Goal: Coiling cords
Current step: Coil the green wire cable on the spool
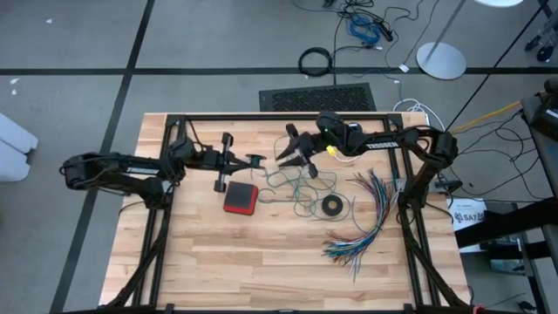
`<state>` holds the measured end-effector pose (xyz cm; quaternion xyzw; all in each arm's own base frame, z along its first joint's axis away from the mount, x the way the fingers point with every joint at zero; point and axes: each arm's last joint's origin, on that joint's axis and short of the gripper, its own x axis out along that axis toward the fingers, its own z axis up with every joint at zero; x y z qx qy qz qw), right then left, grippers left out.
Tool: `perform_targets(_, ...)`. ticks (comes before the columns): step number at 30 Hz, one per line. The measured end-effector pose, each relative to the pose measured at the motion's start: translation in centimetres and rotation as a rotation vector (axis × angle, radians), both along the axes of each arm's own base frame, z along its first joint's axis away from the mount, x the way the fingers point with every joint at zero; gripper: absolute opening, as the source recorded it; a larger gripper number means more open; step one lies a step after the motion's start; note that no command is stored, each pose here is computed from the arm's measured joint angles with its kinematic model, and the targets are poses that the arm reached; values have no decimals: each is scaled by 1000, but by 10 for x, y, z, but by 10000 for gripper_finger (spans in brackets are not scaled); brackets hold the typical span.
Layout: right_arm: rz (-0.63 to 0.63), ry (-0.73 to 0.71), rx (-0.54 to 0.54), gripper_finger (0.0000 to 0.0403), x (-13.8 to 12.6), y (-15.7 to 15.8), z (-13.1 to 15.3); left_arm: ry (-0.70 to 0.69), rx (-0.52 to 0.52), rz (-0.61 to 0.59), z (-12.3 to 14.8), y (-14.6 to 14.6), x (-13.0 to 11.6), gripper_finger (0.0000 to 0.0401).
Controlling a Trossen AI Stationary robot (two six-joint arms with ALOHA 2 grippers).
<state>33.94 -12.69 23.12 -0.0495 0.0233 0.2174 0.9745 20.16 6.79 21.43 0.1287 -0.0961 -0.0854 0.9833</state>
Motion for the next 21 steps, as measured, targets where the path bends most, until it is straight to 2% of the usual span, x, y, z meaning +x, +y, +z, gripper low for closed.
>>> perform_targets(10,-218,-62,-65,91,-2,-4,15,20,47,79,-9,-9,10,0)
perform_targets(21,-206,-52,-91,120,-1,1,13,18,55,128,-9,-10,11,0)
